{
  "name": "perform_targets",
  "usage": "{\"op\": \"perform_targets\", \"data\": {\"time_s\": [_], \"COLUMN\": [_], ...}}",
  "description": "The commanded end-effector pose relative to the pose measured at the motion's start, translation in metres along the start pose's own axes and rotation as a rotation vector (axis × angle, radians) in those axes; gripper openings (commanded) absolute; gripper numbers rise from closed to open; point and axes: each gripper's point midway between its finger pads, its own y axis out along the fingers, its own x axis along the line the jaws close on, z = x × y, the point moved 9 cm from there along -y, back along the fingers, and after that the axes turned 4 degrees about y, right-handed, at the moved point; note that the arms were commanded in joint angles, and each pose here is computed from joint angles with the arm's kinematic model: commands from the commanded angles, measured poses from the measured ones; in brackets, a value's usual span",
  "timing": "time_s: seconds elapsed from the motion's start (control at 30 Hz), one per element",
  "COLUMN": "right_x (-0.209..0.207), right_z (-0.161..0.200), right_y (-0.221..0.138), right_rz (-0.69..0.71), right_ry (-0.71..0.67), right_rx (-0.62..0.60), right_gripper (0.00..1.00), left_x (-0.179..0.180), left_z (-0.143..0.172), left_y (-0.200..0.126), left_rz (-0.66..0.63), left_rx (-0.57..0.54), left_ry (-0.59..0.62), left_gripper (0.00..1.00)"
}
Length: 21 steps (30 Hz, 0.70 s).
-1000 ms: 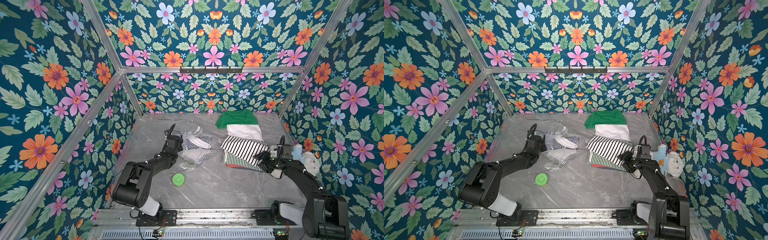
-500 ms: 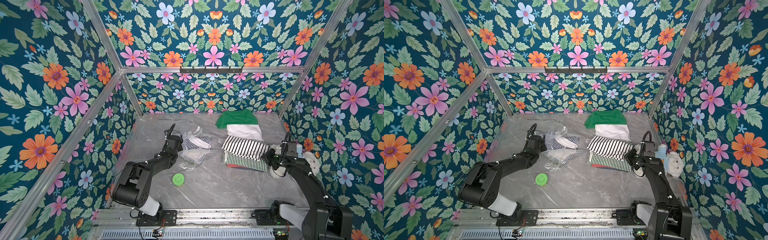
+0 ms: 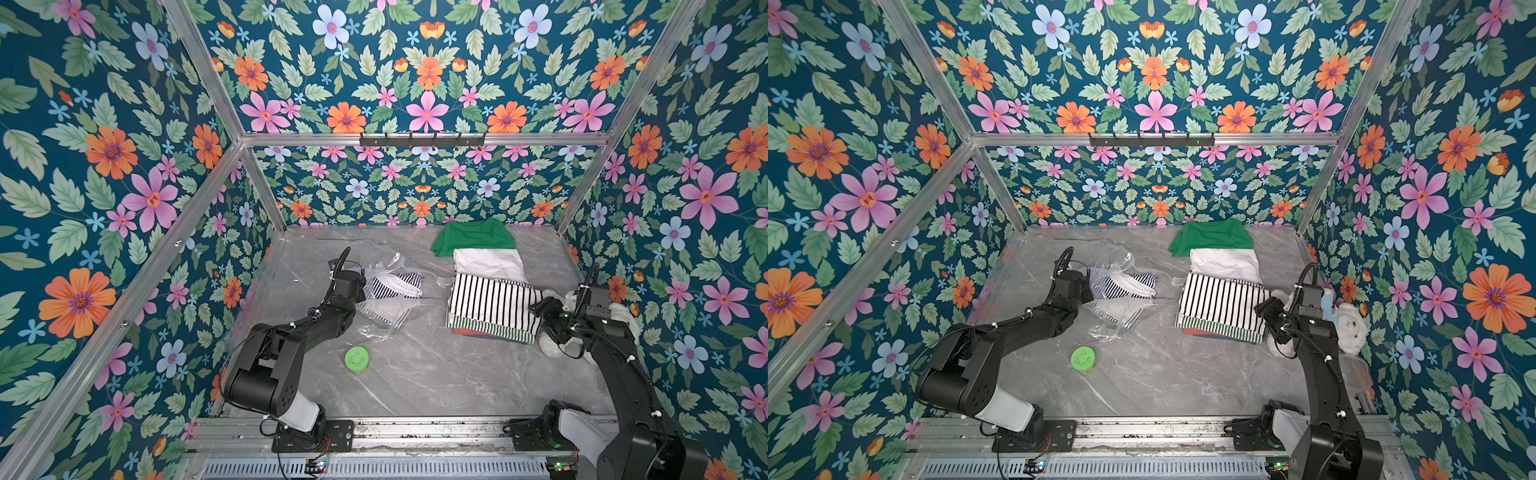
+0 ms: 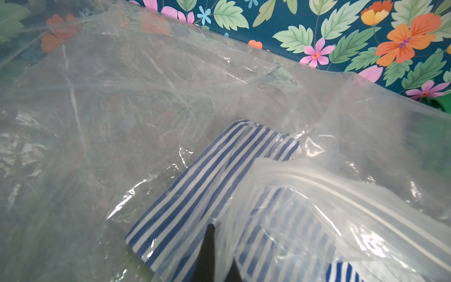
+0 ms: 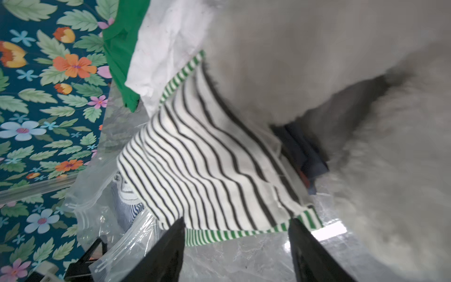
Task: Take the tank top out of the vacuum bag
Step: Adjust the tank top at the center of the board.
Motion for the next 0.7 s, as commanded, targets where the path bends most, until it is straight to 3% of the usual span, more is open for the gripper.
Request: {"op": "perform_targets", "data": {"time_s": [0.0, 0.23, 0.4, 0.67], "right_x": [0.024, 0.096, 0.129, 0.143], "right_z": [0.007, 0.057, 0.100, 0.129], "right_y": [0.001, 0.037, 0.067, 0.102], "right_rz": [0.011, -0.019, 0.088, 0.223], "right_ry": [-0.173, -0.669, -1.058, -1.287], "right_rx": [-0.003, 0.083, 0.106, 0.136], "right_gripper": [0.68, 0.68, 0.69, 0.67], "left_x": [0.000, -0.001, 0.001, 0.003], "left_z": [-0.006, -0.006, -0.005, -0.004], "left_y": [0.000, -0.001, -0.003, -0.003], "left_rz": [-0.006, 0.002, -0.012, -0.022], "left_rx": [-0.032, -0.029, -0.031, -0.030], "left_ry": [-0.009, -0.009, -0.004, -0.002], "left_gripper": [0.00, 0.00, 0.00, 0.00]}}
